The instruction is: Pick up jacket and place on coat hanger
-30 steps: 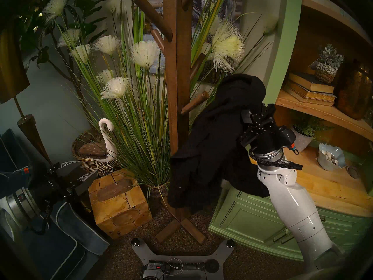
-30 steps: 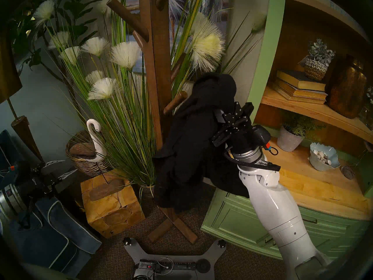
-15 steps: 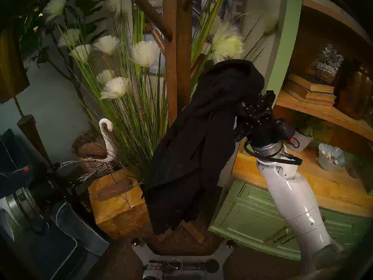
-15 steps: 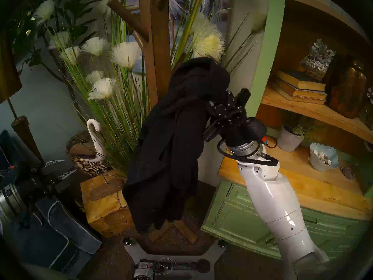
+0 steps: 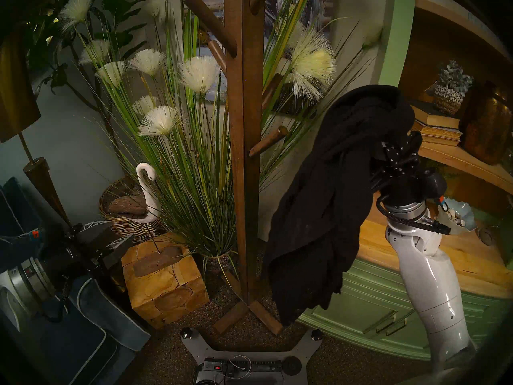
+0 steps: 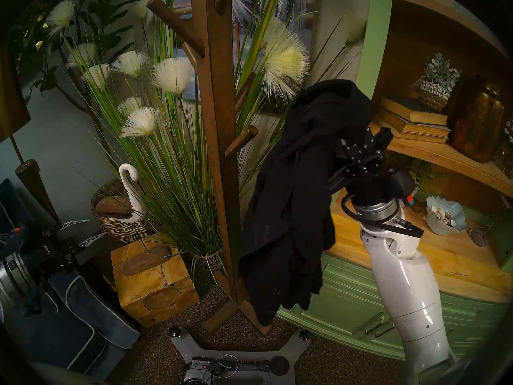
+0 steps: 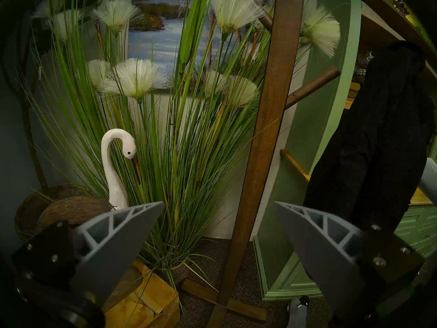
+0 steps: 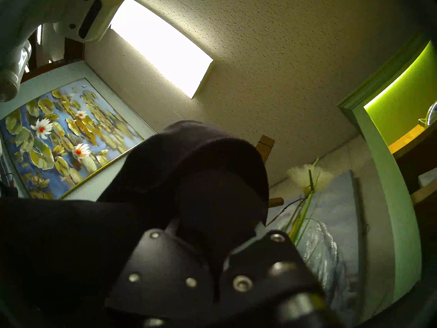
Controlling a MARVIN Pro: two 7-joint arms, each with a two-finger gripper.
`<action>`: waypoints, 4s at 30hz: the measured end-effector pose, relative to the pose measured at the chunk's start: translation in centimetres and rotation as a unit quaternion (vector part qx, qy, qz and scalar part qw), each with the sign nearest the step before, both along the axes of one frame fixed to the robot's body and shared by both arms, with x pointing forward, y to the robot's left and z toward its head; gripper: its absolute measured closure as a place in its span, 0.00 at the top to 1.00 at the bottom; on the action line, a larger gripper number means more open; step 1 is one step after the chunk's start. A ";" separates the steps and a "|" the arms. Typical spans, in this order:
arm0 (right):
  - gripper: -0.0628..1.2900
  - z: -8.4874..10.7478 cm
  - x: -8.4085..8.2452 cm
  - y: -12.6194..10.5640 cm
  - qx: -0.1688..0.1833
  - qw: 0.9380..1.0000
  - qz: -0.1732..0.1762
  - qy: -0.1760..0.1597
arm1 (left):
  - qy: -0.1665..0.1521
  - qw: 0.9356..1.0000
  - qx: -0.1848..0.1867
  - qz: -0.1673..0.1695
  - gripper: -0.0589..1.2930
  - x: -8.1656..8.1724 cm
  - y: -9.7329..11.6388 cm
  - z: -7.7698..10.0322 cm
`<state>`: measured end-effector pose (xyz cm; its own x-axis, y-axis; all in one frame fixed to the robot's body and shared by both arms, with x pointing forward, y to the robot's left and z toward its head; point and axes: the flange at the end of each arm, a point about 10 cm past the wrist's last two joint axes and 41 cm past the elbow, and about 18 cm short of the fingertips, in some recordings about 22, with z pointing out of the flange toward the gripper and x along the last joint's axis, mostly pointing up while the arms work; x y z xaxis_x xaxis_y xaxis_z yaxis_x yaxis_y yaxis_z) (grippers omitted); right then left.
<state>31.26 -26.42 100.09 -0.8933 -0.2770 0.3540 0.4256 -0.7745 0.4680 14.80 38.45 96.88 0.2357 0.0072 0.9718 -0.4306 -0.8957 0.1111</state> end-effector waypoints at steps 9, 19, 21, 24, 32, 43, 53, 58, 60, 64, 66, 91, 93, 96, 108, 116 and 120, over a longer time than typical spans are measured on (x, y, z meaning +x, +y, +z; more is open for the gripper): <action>0.04 -2.1 -0.9 -0.2 -0.009 0.999 -0.016 0.027 | 0.000 1.000 -0.001 0.000 0.98 0.0 0.0 0.0; 0.04 -3.1 0.5 4.4 -0.026 0.999 0.000 0.046 | 0.000 1.000 0.000 0.000 0.98 0.0 0.0 0.0; 0.04 -3.1 0.8 5.1 -0.026 0.998 0.000 0.050 | 0.000 1.000 0.000 0.000 0.98 0.0 0.0 0.0; 0.04 -3.1 1.5 6.0 -0.030 0.998 -0.007 0.055 | 0.000 1.000 0.000 0.000 0.98 0.0 0.0 0.0; 0.04 -3.3 3.7 7.0 -0.039 0.995 -0.056 0.068 | 0.000 1.000 0.000 0.001 0.98 0.0 0.0 0.0; 0.04 -2.3 5.4 7.1 -0.044 0.987 -0.128 0.083 | 0.000 1.000 0.000 0.000 0.98 0.0 0.0 0.0; 0.04 -4.2 3.9 5.1 -0.072 0.972 -0.184 0.131 | 0.000 1.000 -0.001 0.000 0.98 0.0 0.0 0.0; 0.04 -6.0 2.9 4.5 -0.075 0.967 -0.185 0.158 | 0.000 1.000 -0.001 0.000 0.98 0.0 0.0 0.0; 0.04 -6.2 2.6 4.6 -0.075 0.967 -0.183 0.161 | 0.000 1.000 -0.001 0.001 0.98 0.0 0.0 0.0; 0.04 -5.7 2.3 5.1 -0.072 0.970 -0.175 0.153 | 0.000 1.000 -0.001 0.001 0.98 0.0 0.0 0.0; 0.04 -5.4 2.2 5.5 -0.070 0.971 -0.170 0.149 | 0.000 1.000 -0.001 0.001 0.98 0.0 0.0 0.0; 0.04 -2.1 5.1 12.0 -0.096 0.974 -0.156 0.137 | 0.000 1.000 -0.001 0.001 0.98 0.0 0.0 0.0; 0.04 -1.7 5.3 12.5 -0.102 0.973 -0.158 0.137 | 0.000 1.000 -0.001 0.001 0.98 0.0 0.0 0.0; 0.04 -1.1 5.9 12.6 -0.112 0.970 -0.165 0.139 | 0.000 1.000 -0.001 0.001 0.98 0.0 0.0 0.0; 0.04 -0.7 6.5 6.9 -0.154 0.953 -0.206 0.159 | 0.000 1.000 -0.001 0.001 0.98 0.0 0.0 0.0; 0.04 0.2 5.9 5.2 -0.199 0.950 -0.192 0.148 | 0.000 1.000 -0.001 0.001 0.98 0.0 0.0 0.0; 0.04 1.2 5.3 4.8 -0.224 0.949 -0.180 0.129 | 0.000 1.000 -0.001 0.001 0.98 0.0 0.0 0.0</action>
<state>36.56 -21.61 101.25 -0.7688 0.2607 0.5839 0.3161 -0.6388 0.7014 14.80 38.45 96.88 0.2352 0.0090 0.9719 -0.4291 -0.8963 0.1122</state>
